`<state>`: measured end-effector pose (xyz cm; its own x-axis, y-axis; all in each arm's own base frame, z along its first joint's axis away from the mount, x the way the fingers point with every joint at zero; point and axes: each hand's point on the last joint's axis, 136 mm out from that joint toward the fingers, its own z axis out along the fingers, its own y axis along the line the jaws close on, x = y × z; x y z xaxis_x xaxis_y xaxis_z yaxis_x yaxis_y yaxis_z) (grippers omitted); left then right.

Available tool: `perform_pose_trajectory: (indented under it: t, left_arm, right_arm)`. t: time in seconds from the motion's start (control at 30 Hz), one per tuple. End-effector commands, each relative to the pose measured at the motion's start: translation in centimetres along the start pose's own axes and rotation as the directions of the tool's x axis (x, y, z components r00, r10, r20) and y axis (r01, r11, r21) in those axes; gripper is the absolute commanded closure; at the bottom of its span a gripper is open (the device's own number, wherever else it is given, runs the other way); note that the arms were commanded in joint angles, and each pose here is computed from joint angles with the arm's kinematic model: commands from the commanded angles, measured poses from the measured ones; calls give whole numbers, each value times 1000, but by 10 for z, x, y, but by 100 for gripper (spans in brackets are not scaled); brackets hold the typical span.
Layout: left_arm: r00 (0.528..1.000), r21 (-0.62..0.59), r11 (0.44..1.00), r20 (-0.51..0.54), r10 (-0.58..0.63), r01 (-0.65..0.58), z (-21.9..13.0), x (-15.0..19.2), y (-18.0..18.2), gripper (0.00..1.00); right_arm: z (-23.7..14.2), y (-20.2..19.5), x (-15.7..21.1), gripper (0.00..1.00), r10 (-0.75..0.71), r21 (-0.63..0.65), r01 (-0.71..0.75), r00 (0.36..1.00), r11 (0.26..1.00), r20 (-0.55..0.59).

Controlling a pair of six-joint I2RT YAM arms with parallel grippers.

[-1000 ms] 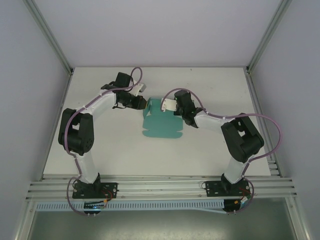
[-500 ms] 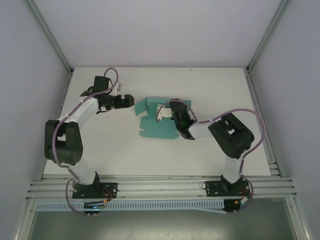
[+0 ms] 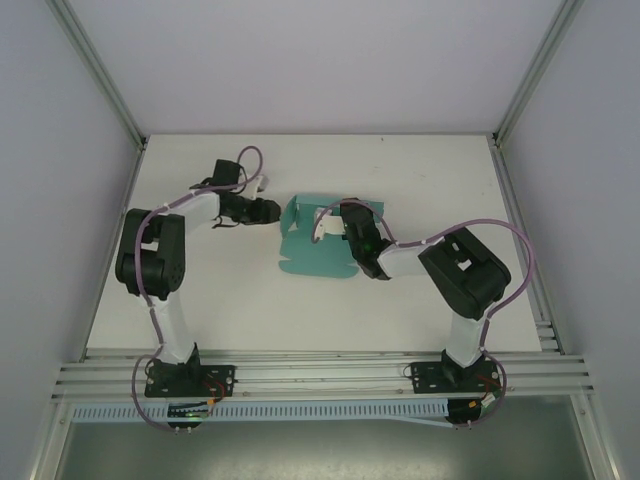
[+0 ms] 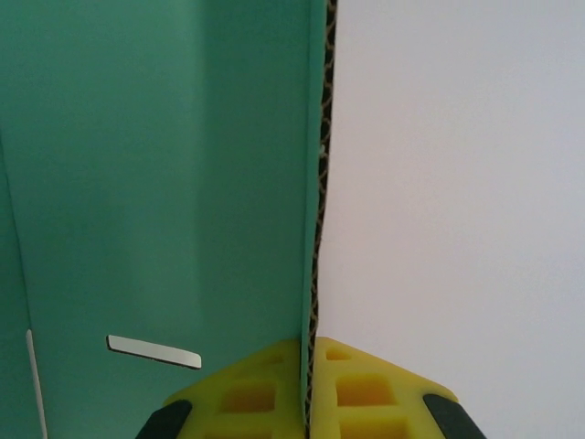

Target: Assemble paper box

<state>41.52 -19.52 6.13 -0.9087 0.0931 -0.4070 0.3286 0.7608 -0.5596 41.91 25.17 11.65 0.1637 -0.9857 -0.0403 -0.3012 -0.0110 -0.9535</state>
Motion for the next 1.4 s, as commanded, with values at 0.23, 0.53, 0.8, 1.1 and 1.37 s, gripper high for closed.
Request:
perform_pose_trajectory:
  t: [0.23,0.53,0.8,1.1,1.37]
  left_arm:
    - [981,129,973,58,185,-191,27,9,-41,53]
    - [966,105,966,131,223,-238,35,-9,-38,51]
    - [925,160,931,253,283,-329,32,6,-47,47]
    - [884,114,917,334,327,-383,27,-2,-46,49]
    - [858,20,923,377,348,-383,23,-38,-42,34]
  right_arm:
    - [-1,11,1,100,22,-79,-22,1000,997,-11]
    - [-13,44,-14,100,-31,-191,50,994,980,100]
    - [-10,61,-2,100,-168,-98,170,985,981,26]
    - [-12,82,3,100,-251,-90,249,968,964,-6]
    - [-16,82,2,100,-188,-141,185,982,972,-5]
